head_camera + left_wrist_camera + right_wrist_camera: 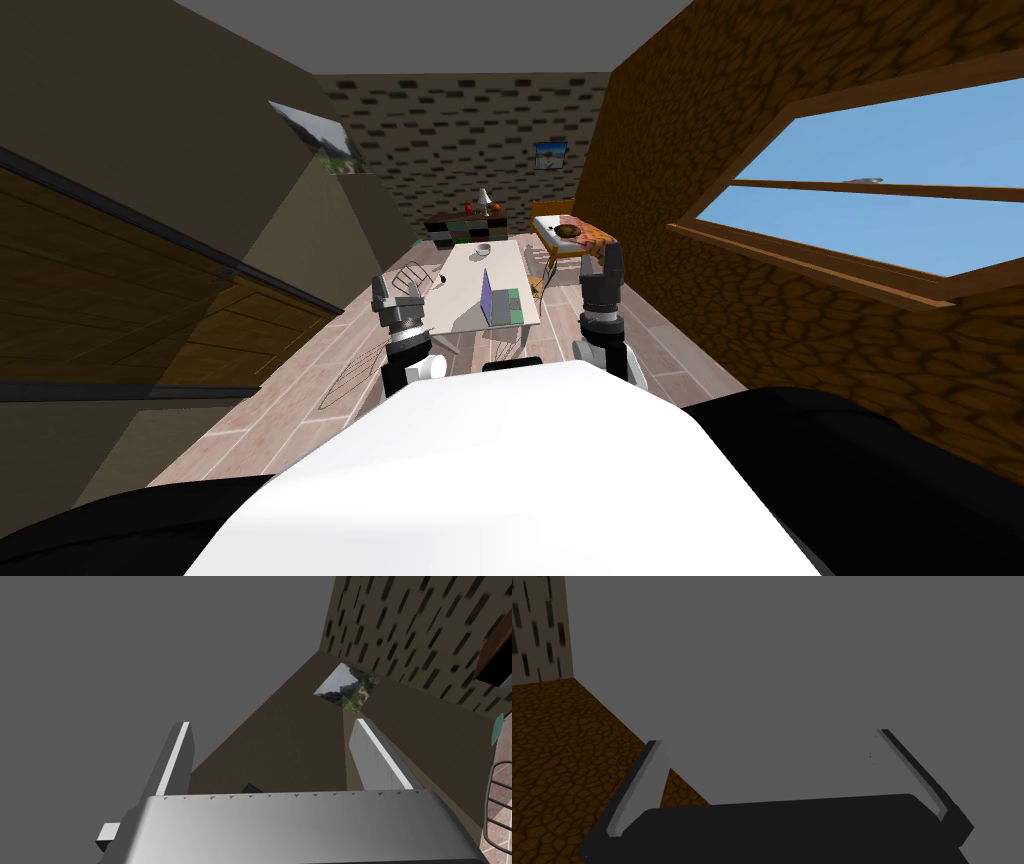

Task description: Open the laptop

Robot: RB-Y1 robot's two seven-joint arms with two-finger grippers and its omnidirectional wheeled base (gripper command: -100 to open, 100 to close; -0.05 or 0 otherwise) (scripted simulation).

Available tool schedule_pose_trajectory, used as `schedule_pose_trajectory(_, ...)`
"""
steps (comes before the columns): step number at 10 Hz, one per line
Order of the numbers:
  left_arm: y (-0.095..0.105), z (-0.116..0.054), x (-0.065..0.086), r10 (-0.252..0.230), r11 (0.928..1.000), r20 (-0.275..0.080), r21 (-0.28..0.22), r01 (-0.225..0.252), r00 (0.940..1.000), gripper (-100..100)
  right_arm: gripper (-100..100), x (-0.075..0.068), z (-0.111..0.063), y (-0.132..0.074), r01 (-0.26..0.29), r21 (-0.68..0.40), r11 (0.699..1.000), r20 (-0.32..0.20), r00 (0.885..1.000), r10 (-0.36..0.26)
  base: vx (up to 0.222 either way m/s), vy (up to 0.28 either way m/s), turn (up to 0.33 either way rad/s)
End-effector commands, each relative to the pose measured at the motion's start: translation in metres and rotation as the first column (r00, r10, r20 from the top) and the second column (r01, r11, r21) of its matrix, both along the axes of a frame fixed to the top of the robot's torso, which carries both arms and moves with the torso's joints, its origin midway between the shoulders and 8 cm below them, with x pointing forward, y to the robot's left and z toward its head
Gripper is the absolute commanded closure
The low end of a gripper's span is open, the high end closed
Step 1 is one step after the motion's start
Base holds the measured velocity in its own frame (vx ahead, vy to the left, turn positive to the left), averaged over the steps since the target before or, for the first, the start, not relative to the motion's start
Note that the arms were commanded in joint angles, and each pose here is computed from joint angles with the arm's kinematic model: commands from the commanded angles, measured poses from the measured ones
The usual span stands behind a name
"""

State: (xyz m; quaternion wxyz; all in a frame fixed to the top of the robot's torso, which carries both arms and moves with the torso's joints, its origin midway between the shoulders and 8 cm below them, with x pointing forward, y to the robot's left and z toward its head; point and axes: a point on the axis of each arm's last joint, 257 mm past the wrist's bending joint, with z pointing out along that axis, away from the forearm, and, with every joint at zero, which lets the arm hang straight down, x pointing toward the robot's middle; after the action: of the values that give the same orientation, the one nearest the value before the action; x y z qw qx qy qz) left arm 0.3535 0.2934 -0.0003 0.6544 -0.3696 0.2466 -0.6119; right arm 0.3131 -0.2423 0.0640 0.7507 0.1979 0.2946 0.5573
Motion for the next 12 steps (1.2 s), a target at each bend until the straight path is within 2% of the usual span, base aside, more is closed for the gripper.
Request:
schedule_pose_trajectory(1, 0.0000, 0.0000, 0.0000, 0.000, 1.0000, 0.000, 0.000, 0.000, 1.0000, 0, 0, 0.0000, 0.0000, 0.0000, 0.000, 0.000, 1.000, 0.000, 1.000, 0.000, 0.000, 0.000, 0.000)
schedule_pose_trajectory(9, 0.0000, 0.0002, -0.0001, 0.000, 1.0000, 0.000, 0.000, 0.000, 1.0000, 0, 0, -0.0001, 0.0001, 0.0000, 0.000, 0.000, 1.000, 0.000, 1.000, 0.000, 0.000, 0.000, 0.000)
schedule_pose_trajectory(10, -0.0041, -0.0021, 0.0023, -0.023, 0.9993, -0.013, 0.029, 0.024, 0.9996, -100, 0, -0.0001, 0.0001, 0.0000, 0.000, 0.000, 1.000, 0.000, 1.000, 0.000, 0.000, 0.000, 0.000)
schedule_pose_trajectory(12, -0.0097, -0.0078, 0.0065, -0.057, 0.9964, -0.038, 0.061, 0.059, 0.9976, -100, 0, 0.0000, -0.0001, 0.0000, 0.000, 0.000, 1.000, 0.000, 1.000, 0.000, -0.001, -0.007, -0.005)
